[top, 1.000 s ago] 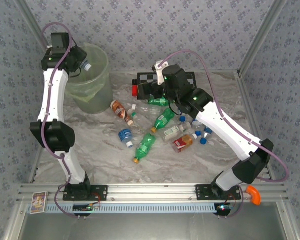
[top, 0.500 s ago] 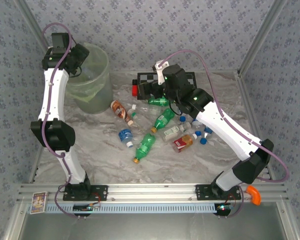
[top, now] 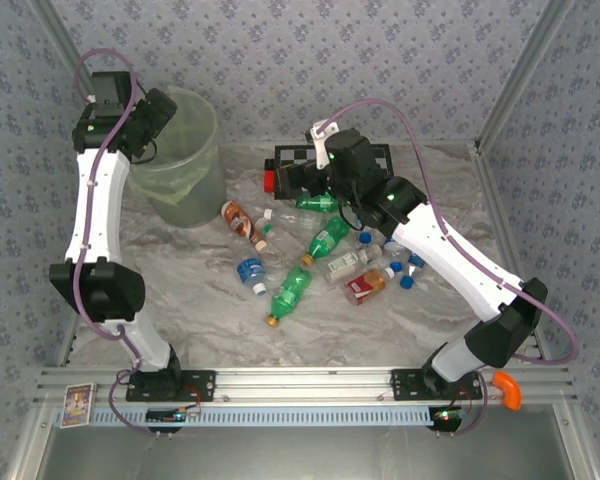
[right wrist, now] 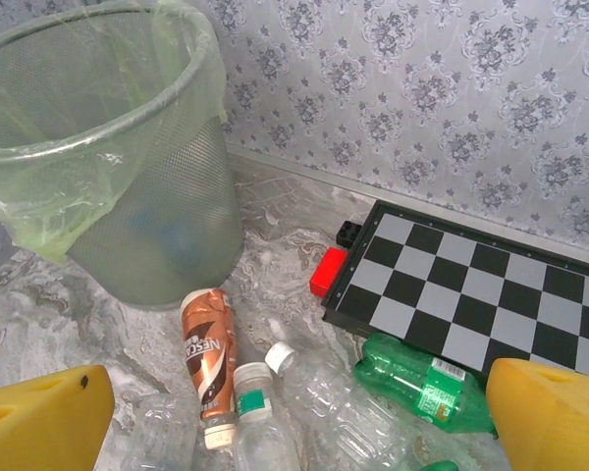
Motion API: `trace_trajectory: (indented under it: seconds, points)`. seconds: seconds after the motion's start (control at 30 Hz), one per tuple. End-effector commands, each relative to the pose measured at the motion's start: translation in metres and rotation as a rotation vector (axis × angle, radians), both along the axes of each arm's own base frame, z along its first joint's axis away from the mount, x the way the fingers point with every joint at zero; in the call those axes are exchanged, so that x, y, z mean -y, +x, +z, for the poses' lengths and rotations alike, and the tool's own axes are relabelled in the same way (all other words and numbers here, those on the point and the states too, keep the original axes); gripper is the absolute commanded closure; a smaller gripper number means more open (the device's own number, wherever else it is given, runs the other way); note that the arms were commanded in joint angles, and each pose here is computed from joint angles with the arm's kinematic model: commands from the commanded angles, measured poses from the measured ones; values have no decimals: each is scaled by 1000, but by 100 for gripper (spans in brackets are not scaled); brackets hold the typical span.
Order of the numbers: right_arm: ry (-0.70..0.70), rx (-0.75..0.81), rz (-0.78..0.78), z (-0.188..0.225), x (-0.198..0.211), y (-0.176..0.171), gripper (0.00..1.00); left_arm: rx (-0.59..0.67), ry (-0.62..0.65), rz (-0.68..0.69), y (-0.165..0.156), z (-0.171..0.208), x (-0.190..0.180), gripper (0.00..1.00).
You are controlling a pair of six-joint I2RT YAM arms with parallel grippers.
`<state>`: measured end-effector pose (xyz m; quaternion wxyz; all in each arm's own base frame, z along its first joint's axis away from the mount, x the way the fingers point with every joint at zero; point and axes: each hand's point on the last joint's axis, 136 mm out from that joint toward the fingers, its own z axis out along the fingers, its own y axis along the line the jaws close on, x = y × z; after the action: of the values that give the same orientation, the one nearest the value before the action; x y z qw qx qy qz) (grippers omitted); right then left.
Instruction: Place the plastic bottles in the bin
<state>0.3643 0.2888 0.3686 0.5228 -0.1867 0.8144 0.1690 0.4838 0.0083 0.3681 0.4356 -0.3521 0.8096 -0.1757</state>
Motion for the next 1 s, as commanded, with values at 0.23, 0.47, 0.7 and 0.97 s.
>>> trace_trajectory:
  seconds: [0.23,0.47,0.7,0.97]
  points:
    - [44,28,-33,20,11,-11,1,92,59,-118,-11,36,12,0]
    - [29,-11,-70,6,24,-19,1,133,25,-232,-10,41,33,0]
    - [-31,-79,-98,-19,42,-25,1,100,46,-358,-20,23,79,1]
    - [-91,-187,-154,-58,70,-34,1,-30,175,-499,-52,-22,136,0]
